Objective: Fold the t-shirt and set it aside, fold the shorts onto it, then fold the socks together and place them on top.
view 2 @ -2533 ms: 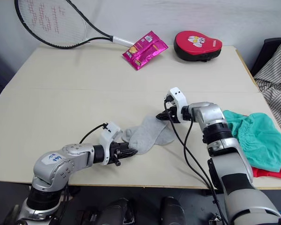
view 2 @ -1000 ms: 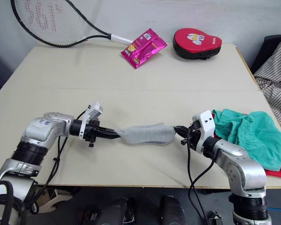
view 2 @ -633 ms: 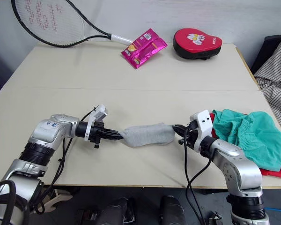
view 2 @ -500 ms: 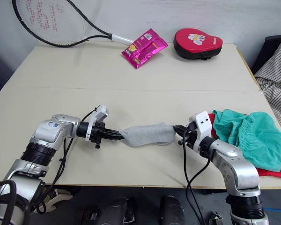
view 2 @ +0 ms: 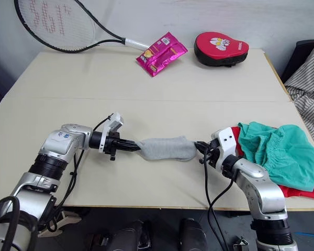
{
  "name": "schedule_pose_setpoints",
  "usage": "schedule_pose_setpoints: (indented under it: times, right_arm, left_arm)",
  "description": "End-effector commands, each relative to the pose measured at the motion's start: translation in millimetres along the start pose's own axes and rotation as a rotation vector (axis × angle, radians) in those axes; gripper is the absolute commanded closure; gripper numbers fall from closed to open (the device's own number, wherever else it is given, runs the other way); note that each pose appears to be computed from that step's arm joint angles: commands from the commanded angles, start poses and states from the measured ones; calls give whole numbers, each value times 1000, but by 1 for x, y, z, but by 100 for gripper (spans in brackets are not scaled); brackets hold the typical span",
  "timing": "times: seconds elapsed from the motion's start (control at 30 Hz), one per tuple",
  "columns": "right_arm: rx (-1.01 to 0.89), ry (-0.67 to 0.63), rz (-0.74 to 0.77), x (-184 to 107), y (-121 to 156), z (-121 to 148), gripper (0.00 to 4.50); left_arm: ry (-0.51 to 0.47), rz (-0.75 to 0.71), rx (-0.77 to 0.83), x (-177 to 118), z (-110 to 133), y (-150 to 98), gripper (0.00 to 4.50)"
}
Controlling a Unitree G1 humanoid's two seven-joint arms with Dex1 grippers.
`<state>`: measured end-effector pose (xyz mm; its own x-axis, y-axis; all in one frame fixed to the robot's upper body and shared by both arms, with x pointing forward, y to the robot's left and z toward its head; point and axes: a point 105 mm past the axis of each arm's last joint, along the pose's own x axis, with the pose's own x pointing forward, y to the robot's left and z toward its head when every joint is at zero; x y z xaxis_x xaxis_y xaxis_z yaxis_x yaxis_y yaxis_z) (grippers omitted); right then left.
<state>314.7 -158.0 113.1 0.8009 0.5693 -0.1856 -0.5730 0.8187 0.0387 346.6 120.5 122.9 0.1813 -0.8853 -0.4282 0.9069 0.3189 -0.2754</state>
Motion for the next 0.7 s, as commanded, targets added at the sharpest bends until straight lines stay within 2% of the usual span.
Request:
schedule_pose_setpoints:
  times: [0.03, 0.1, 0.17, 0.23, 0.3, 0.37, 0.43, 0.5, 0.57, 0.63, 0.7]
  right_arm:
    - [29, -32, -1, -1, 3, 3, 429]
    - [45, -41, -18, -2, 1, 3, 385]
    - [8, -60, -40, -7, -6, 10, 325]
    - [-13, -80, -43, -11, -9, 16, 255]
    - [-60, -123, -53, -20, -17, 30, 192]
    - [-85, -174, -41, -27, -20, 44, 192]
    - [-100, -223, 23, -32, -13, 61, 187]
    - [-129, -243, 123, -27, 6, 74, 230]
    - [-168, -253, 196, -16, 27, 79, 285]
    - [-196, -259, 224, -5, 40, 79, 353]
    - [-230, -246, 239, 8, 51, 72, 424]
  left_arm:
    - [-34, 8, 17, -5, 6, -1, 403]
    - [-56, 24, 34, -7, 7, 0, 354]
    - [-172, 91, 145, -14, 23, 5, 298]
    - [-251, 133, 232, -20, 33, 6, 295]
    - [-283, 141, 222, -31, 32, 4, 295]
    - [-298, 151, 255, -40, 31, 1, 295]
    - [-311, 168, 288, -49, 32, -3, 334]
    - [-268, 135, 345, -50, 29, -14, 386]
    - [-292, 107, 384, -45, 37, -24, 445]
    - [-325, 67, 421, -37, 45, -34, 450]
    - [-309, 25, 460, -21, 45, -42, 450]
